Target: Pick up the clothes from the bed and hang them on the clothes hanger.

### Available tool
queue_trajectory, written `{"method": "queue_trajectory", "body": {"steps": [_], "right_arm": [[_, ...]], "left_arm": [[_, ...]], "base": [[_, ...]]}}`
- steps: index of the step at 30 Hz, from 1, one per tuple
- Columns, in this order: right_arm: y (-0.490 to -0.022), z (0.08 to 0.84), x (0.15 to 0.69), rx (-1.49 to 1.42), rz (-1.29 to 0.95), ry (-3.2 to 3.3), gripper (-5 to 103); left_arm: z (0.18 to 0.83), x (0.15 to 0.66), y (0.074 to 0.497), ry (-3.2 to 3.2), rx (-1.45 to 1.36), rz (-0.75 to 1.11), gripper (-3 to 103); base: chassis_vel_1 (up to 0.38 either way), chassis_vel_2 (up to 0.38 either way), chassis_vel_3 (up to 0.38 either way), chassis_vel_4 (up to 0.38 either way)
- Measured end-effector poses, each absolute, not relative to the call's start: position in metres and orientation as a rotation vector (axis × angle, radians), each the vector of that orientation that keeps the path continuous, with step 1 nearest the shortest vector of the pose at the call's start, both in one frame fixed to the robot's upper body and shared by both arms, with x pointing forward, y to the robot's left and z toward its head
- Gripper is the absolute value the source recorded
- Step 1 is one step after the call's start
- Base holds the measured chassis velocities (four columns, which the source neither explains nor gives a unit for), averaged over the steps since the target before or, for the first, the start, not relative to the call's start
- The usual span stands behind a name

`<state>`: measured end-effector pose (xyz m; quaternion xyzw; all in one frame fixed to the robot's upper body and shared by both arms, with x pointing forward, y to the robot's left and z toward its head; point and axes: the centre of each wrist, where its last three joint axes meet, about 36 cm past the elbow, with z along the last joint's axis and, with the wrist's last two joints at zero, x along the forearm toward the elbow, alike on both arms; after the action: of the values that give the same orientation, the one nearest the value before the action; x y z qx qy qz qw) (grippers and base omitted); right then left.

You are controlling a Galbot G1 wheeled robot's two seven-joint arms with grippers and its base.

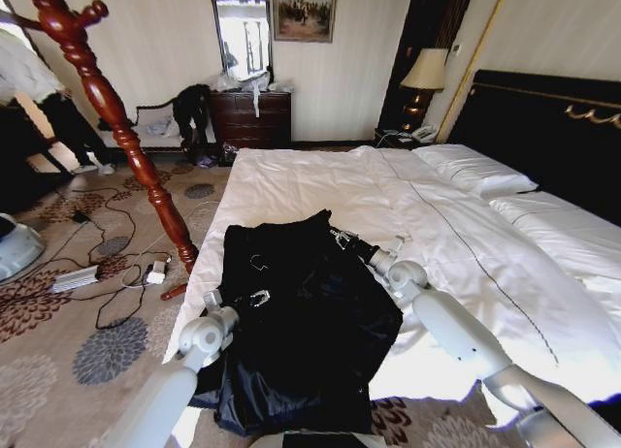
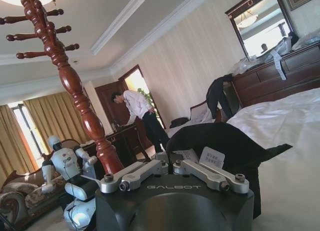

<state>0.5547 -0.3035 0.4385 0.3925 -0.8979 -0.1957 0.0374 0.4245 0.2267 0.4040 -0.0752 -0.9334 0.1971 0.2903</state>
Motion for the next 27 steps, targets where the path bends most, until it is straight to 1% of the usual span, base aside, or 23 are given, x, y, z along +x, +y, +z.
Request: {"method": "queue_trajectory", "body": {"steps": [5,11,13,14,17,18,20,21,24,25,26,27], "right_arm": [[-0.303,0.438,0.554,1.204,-0.601,-2.757,0],[-0.303,0.438,0.555,1.205,-0.600,-2.757,0],[-0.303,0.438,0.555,1.203,-0.599,-2.757,0],[-0.303,0.438,0.555,1.203,-0.599,-2.757,0],[-0.302,0.438,0.556,1.203,-0.600,-2.756,0],[-0.302,0.437,0.556,1.204,-0.599,-2.756,0],[-0.302,0.437,0.556,1.203,-0.598,-2.756,0],[-0.302,0.437,0.556,1.203,-0.598,-2.756,0],[-0.304,0.437,0.555,1.198,-0.597,-2.759,0],[-0.305,0.438,0.555,1.196,-0.596,-2.760,0],[-0.306,0.438,0.555,1.195,-0.595,-2.762,0],[-0.306,0.438,0.555,1.195,-0.595,-2.762,0]], "left_arm": [[0.406,0.428,0.216,-2.498,-0.154,0.485,100],[0.402,0.439,0.207,-2.482,-0.119,0.504,101],[0.400,0.444,0.196,-2.474,-0.105,0.501,93],[0.400,0.444,0.196,-2.474,-0.105,0.501,93],[0.397,0.447,0.187,-2.465,-0.106,0.491,76],[0.396,0.449,0.183,-2.457,-0.109,0.479,76],[0.395,0.451,0.179,-2.445,-0.104,0.459,66],[0.395,0.451,0.179,-2.445,-0.104,0.459,66],[0.400,0.452,0.178,-2.437,-0.107,0.441,49],[0.402,0.451,0.179,-2.437,-0.112,0.436,49],[0.406,0.448,0.179,-2.441,-0.122,0.430,44],[0.406,0.448,0.179,-2.441,-0.122,0.430,44]], "base": [[0.000,0.000,0.000,0.000],[0.000,0.000,0.000,0.000],[0.000,0.000,0.000,0.000],[0.000,0.000,0.000,0.000],[0.000,0.000,0.000,0.000],[0.000,0.000,0.000,0.000],[0.000,0.000,0.000,0.000],[0.000,0.000,0.000,0.000],[0.000,0.000,0.000,0.000],[0.000,0.000,0.000,0.000],[0.000,0.000,0.000,0.000],[0.000,0.000,0.000,0.000]]}}
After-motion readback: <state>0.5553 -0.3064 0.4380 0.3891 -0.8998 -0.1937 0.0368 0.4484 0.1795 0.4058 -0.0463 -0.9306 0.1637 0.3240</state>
